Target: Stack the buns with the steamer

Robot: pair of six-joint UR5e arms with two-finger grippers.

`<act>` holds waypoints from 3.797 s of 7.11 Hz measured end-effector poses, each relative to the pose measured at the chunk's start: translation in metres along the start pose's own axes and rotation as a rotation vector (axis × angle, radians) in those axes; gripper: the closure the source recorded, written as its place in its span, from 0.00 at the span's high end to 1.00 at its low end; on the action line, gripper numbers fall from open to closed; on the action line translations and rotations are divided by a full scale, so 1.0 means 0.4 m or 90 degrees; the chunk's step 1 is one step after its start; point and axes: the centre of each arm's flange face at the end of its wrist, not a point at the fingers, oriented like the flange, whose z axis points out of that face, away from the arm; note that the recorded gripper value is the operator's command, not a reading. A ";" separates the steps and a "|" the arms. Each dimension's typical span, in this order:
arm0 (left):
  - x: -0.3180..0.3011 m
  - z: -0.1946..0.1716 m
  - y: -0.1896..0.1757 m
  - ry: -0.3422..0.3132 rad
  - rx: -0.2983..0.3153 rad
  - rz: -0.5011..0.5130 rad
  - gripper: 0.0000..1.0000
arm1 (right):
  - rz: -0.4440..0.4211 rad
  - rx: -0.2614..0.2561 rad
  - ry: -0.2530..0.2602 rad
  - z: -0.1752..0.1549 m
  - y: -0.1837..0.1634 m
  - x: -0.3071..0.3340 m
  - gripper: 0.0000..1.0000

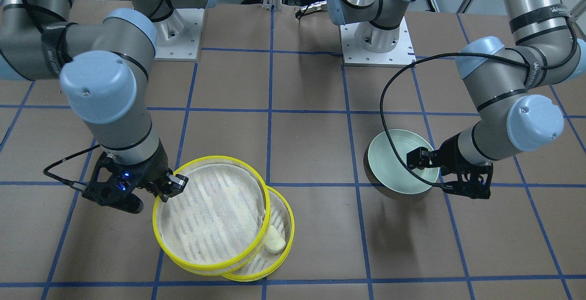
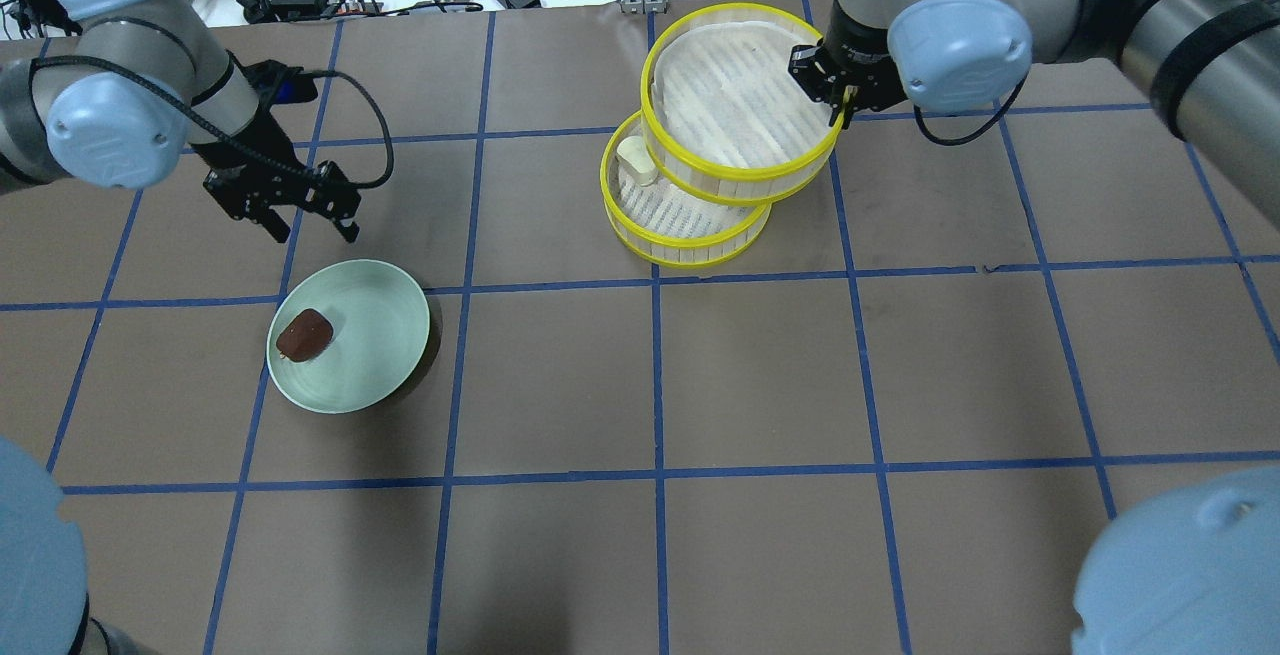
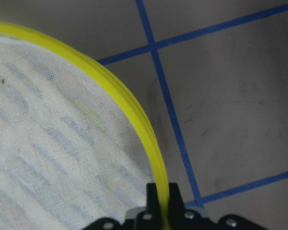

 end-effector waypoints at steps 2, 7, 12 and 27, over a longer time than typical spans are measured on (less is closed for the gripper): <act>-0.046 0.102 0.054 0.006 -0.056 0.074 0.84 | 0.017 0.003 -0.001 0.087 0.015 -0.072 0.00; -0.075 0.196 0.056 -0.001 -0.097 0.106 0.23 | 0.046 -0.019 0.015 0.144 0.055 -0.103 0.00; -0.082 0.168 0.034 -0.033 -0.078 0.083 0.00 | 0.040 -0.024 0.013 0.155 0.068 -0.101 0.00; 0.278 -0.234 -0.122 -0.095 0.194 -0.250 0.00 | -0.034 0.010 -0.020 -0.165 0.136 -0.042 0.99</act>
